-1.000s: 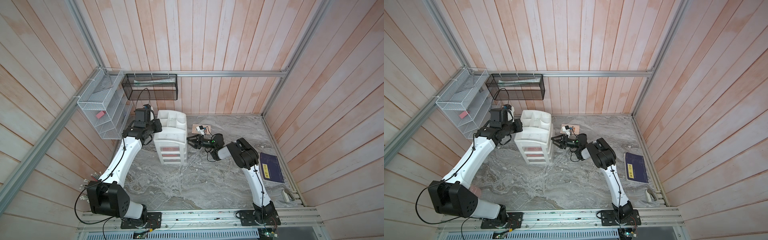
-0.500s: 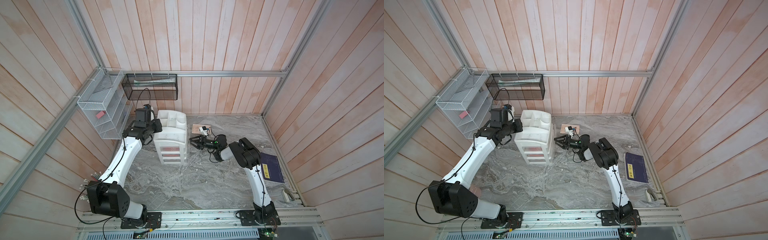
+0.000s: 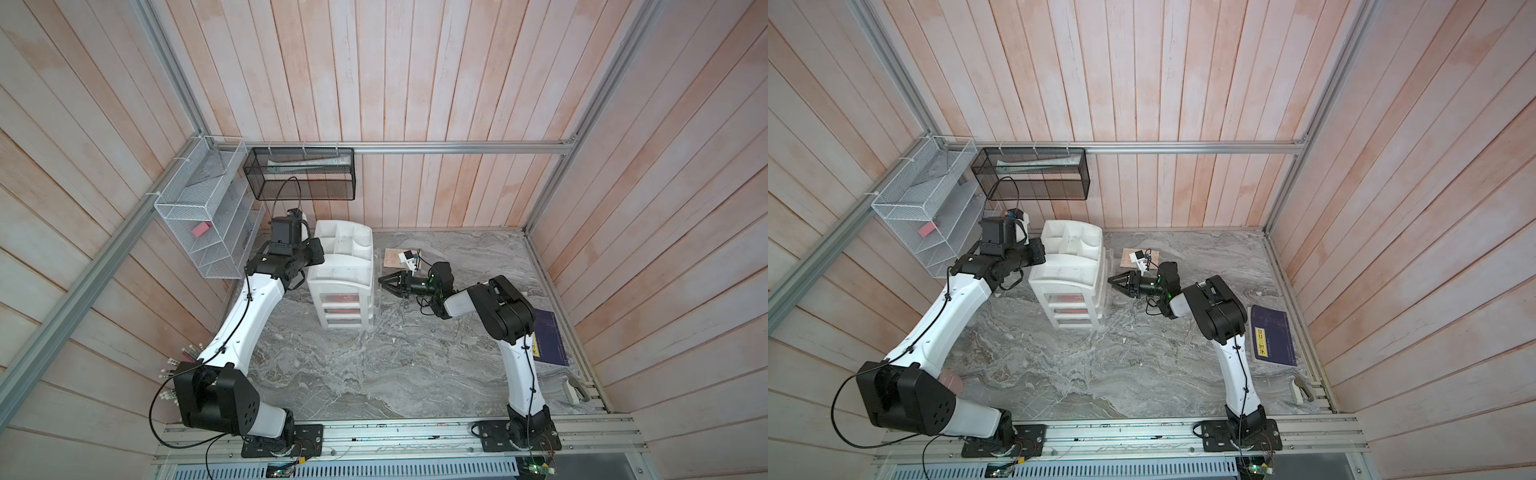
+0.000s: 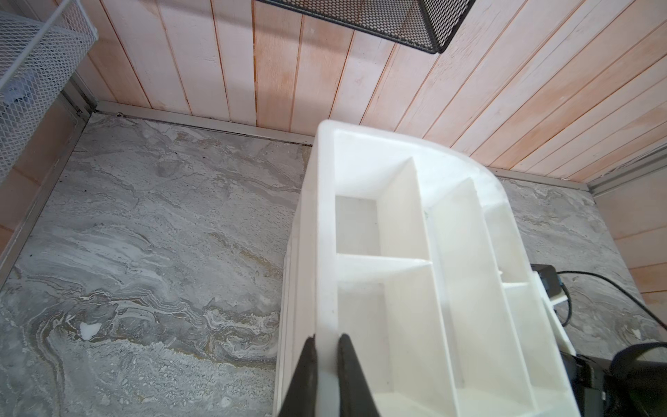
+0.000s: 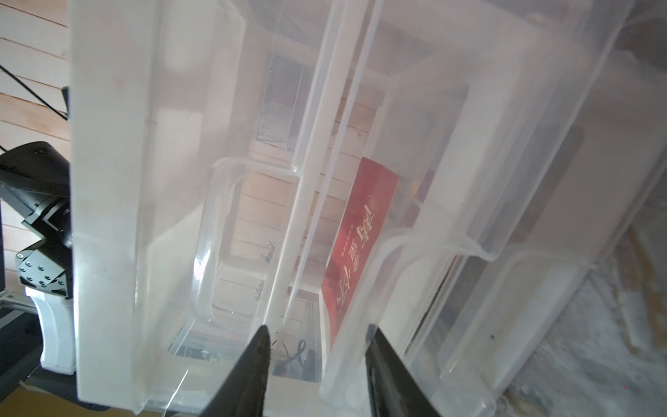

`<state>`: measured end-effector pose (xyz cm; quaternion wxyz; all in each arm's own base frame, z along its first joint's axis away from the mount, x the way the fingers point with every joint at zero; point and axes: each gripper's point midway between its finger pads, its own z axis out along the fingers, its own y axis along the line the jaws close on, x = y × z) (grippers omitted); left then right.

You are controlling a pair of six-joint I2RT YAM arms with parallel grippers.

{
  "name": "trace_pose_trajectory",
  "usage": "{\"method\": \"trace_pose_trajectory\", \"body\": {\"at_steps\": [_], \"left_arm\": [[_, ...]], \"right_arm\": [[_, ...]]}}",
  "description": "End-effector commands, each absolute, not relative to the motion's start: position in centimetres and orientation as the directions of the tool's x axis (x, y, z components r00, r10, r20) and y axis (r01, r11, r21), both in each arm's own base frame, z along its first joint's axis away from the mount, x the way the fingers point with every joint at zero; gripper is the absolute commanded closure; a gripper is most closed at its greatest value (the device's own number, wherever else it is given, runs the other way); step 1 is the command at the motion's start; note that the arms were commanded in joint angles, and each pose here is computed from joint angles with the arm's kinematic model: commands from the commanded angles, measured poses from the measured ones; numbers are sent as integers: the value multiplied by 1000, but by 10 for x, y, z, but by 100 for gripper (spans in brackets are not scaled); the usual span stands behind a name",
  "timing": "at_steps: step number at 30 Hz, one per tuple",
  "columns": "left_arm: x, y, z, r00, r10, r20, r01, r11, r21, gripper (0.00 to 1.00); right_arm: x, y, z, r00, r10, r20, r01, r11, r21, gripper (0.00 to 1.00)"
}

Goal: Take the postcards out of the drawer
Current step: Open the drawer at the center of the board.

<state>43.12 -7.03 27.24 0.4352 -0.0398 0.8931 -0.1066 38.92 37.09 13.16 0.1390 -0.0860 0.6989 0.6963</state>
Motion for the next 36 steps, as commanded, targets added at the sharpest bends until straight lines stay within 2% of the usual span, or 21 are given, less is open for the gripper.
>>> {"method": "trace_pose_trajectory", "body": {"at_steps": [1, 14, 36], "left_arm": [[420, -60, 242, -692, -140, -708, -20, 984, -175, 100], [420, -59, 242, -690, -144, -709, -27, 985, -173, 100], [419, -55, 243, -684, -147, -715, -37, 985, -168, 100]], "right_arm": [[395, 369, 146, -905, 92, -415, -409, 70, 910, 59], [401, 359, 149, -891, 123, -436, -415, 166, 895, 66], [402, 298, 153, -891, 130, -434, -395, 246, 885, 68]]}}
